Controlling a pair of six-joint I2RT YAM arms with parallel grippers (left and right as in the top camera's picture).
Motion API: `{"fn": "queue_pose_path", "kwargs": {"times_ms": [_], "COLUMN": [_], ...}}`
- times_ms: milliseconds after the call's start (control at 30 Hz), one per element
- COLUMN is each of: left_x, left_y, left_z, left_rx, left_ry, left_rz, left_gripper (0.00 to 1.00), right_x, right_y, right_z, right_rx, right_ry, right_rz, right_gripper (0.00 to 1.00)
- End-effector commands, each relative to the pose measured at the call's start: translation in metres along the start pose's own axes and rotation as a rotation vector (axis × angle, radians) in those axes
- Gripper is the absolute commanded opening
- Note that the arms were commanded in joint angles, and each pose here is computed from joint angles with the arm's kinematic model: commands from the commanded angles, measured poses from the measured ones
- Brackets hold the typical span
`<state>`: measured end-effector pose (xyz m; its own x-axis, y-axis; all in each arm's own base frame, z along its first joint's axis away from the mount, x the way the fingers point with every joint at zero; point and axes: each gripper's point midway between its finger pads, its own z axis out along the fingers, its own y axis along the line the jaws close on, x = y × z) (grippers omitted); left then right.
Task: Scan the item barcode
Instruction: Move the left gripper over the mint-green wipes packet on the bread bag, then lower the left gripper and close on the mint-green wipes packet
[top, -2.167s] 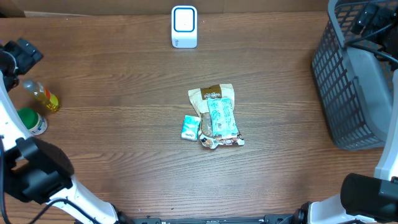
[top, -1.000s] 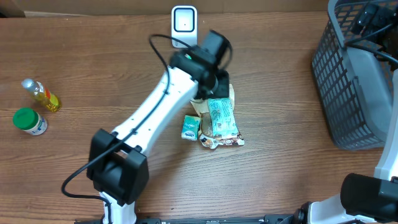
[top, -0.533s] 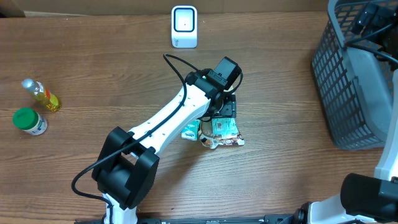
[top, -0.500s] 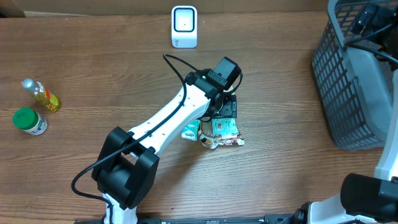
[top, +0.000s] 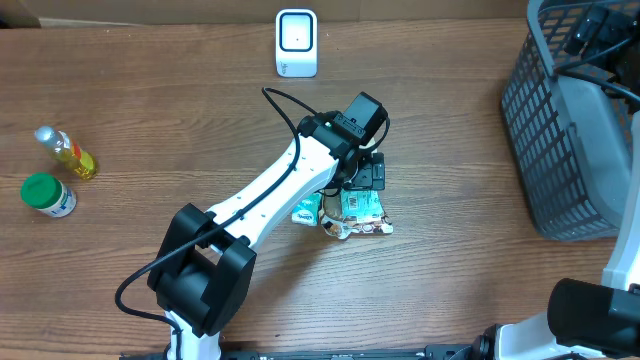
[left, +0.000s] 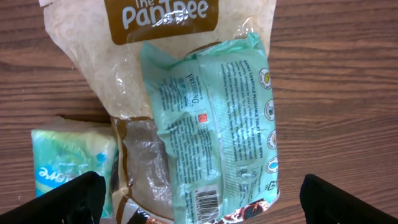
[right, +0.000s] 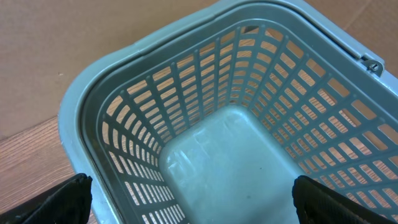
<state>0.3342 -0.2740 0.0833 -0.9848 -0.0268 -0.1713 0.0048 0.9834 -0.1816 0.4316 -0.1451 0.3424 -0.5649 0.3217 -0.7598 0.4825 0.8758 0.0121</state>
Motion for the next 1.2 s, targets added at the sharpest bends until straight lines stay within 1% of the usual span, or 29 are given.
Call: {"fn": "queue_pose_path", "kwargs": {"times_ms": [0,33,67,133,267,400,567,633,700,800,833,967,1067,1133,1167], "left_x": [-0.004,-0.006,-0.008,-0.012,-0.014,-0.014,-0.013,-0.010,-0.008,-0.006,-0.005,-0.004,-0.006,-0.004,-0.004], "left_y": [0.000,-0.001,-0.003,-0.005,-0.007,-0.007,-0.006,-0.003,-0.002,0.000,0.000,0.003,0.011,0.012,0.011], "left_z": [-0.001,-0.001,-0.001,-0.002,-0.002,-0.002,-0.002,-0.002,-0.001,0.000,0.000,0.002,0.004,0.006,0.006], "left_rx": [0.000,0.006,0.011,0.023,0.028,0.032,0.025,0.015,0.008,0.003,0.003,-0.008,-0.048,-0.052,-0.047], "left_ry": [-0.023,-0.032,-0.041,-0.057,-0.063,-0.065,-0.057,-0.046,-0.037,-0.030,-0.029,-0.030,-0.052,-0.050,-0.049], "left_rz": [-0.006,-0.007,-0.006,-0.007,-0.007,-0.007,-0.007,-0.008,-0.009,-0.047,-0.057,-0.105,-0.138,-0.148,-0.149], "left_gripper": [1.00,0.99,0.89,0.73,0.60,0.52,0.50,0.47,0.45,0.44,0.46,0.47,0.50,0.56,0.63], "right_x": [-0.009,-0.009,-0.009,-0.009,-0.009,-0.009,-0.009,-0.009,-0.009,-0.009,-0.009,-0.009,-0.009,-0.009,-0.009], "right_y": [-0.002,-0.002,-0.002,-0.002,-0.002,-0.002,-0.002,-0.002,-0.002,-0.002,-0.002,-0.002,-0.002,-0.002,-0.002], "right_z": [-0.009,-0.009,-0.009,-0.009,-0.009,-0.009,-0.009,-0.009,-0.009,-0.009,-0.009,-0.009,-0.009,-0.009,-0.009], "right_rx": [0.005,0.005,0.005,0.005,0.005,0.005,0.005,0.005,0.005,0.005,0.005,0.005,0.005,0.005,0.005], "right_ry": [-0.031,-0.032,-0.031,-0.031,-0.031,-0.032,-0.032,-0.032,-0.032,-0.031,-0.031,-0.031,-0.031,-0.031,-0.031], "right_rz": [0.010,0.010,0.010,0.010,0.010,0.010,0.010,0.010,0.010,0.010,0.010,0.010,0.010,0.010,0.010], "right_gripper": [1.00,1.00,1.00,1.00,1.00,1.00,1.00,1.00,1.00,1.00,1.00,1.00,1.00,1.00,1.00]}}
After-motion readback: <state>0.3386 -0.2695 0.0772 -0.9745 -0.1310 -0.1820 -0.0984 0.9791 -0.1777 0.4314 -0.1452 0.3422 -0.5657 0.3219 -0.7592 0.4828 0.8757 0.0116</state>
